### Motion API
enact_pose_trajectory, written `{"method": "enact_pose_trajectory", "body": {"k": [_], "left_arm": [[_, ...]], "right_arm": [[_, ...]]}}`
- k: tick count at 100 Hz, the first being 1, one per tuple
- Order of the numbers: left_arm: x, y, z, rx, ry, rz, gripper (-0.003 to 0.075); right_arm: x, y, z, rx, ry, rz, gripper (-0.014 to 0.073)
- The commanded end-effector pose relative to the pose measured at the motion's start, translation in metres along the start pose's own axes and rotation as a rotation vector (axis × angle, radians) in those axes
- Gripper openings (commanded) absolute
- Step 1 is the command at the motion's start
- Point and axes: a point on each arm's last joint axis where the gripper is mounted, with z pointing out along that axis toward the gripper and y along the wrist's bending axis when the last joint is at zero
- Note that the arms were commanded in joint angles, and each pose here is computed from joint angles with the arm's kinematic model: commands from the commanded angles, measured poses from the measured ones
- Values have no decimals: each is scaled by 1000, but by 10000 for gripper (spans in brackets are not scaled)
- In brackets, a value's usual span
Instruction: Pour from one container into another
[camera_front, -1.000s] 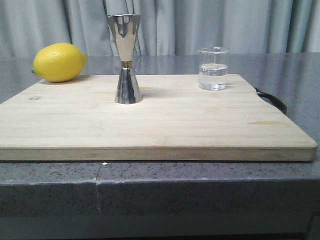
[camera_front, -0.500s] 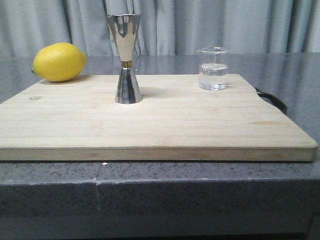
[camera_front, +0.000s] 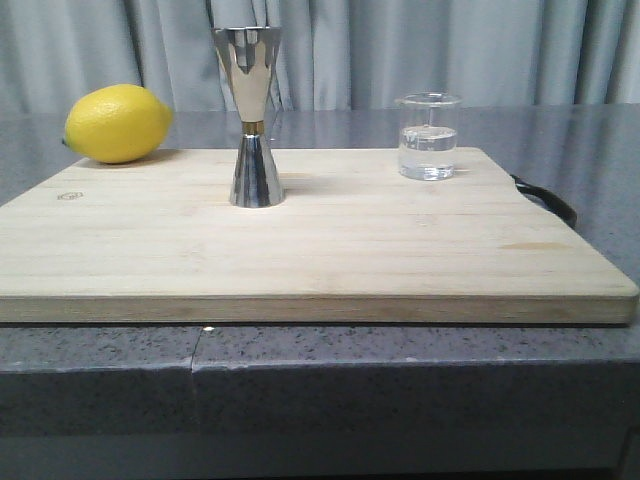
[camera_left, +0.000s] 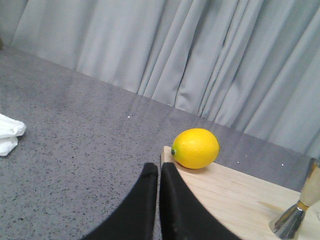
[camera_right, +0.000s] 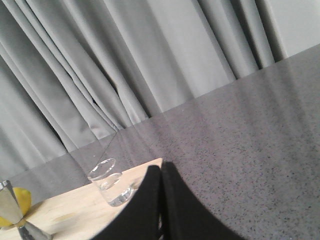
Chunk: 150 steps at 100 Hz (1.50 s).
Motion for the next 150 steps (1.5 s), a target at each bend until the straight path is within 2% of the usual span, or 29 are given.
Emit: {"method": "enact_pose_trajectory", "body": {"k": [1, 16, 29, 41, 51, 67, 78, 83, 91, 95, 102, 110, 117, 138, 150], "left_arm": [[-32, -16, 4, 21, 13, 34, -20], [-50, -29, 29, 41, 157, 98, -20], [-54, -34, 56, 70, 255, 138, -19], [-46, -35, 80, 112, 383, 140, -19], [-36, -38, 100, 183, 459, 135, -19], [-23, -45, 126, 358, 477, 161, -6], [-16, -49, 139, 478, 464, 196, 90], [-13, -50, 143, 517, 460, 207, 167], [-8, -50, 150, 563, 457, 224, 335], [-5, -50, 154, 579, 458, 225, 421], [1, -51, 159, 620, 457, 231, 520], [8, -55, 166, 676, 447, 223, 533], [17, -61, 173, 719, 426, 253, 526], [52, -77, 193, 836, 510, 340, 501], [61, -80, 206, 867, 523, 362, 501]], "right_arm": [[-29, 13, 3, 8, 24, -17, -75], [-54, 25, 24, 38, 147, -157, -75], [-62, 28, 51, 69, 252, -168, -75], [-59, 26, 76, 94, 356, -202, -75], [-54, 23, 97, 108, 420, -232, -75], [-41, 21, 128, 102, 489, -255, -74], [-32, 26, 145, 59, 492, -262, -43], [-28, 29, 152, 35, 482, -268, -10], [-22, 34, 161, 2, 469, -280, 64], [-19, 37, 165, -16, 457, -286, 117], [-15, 41, 172, -42, 432, -293, 218], [-9, 46, 180, -68, 413, -295, 335], [-3, 48, 185, -83, 411, -297, 393], [17, 46, 198, -78, 478, -312, 404], [22, 44, 202, -81, 471, -322, 404]]}}
